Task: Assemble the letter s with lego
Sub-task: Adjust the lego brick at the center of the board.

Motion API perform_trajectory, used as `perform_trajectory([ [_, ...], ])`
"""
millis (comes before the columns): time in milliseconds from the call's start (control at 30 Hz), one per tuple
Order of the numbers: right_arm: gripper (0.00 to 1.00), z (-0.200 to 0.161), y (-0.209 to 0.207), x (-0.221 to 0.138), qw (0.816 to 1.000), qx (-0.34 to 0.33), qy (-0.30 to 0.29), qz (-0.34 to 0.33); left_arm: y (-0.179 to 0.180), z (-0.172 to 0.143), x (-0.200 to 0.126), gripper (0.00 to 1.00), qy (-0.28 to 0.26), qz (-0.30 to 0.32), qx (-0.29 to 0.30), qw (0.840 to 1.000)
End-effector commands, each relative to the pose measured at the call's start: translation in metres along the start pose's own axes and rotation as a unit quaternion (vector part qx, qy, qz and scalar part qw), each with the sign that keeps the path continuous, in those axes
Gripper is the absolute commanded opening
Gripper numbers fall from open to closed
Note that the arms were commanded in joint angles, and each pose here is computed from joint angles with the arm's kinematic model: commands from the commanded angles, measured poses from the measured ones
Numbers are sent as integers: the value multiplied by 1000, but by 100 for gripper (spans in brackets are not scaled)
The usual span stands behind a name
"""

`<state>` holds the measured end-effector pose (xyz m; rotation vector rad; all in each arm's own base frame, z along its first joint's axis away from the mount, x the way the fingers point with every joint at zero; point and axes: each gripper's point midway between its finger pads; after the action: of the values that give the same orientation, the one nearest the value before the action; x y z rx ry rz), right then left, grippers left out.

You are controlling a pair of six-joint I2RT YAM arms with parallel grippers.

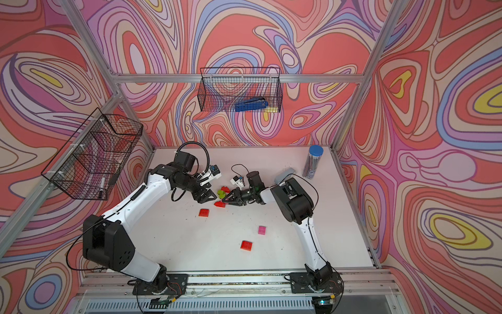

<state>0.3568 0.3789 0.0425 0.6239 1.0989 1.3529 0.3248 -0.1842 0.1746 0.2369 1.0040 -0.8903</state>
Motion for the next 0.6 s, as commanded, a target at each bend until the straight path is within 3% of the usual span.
perform_trajectory([
  [0,32,-9,-20,5,999,44,3,-15,-2,0,-5,76,0,-8,-6,1000],
  [567,44,-9,-30,-3,996,66,-19,-57,-2,-1,-4,76,0,-14,-11,1000],
])
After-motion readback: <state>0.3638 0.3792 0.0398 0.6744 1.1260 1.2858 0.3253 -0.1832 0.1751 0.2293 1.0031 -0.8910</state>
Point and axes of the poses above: each gripper's point midway between its finger pads, its own x axis out along the fingers, its own y axis along the line the jaws close on, z = x × y, and after that the axes turned 14 degrees about -x, right-handed
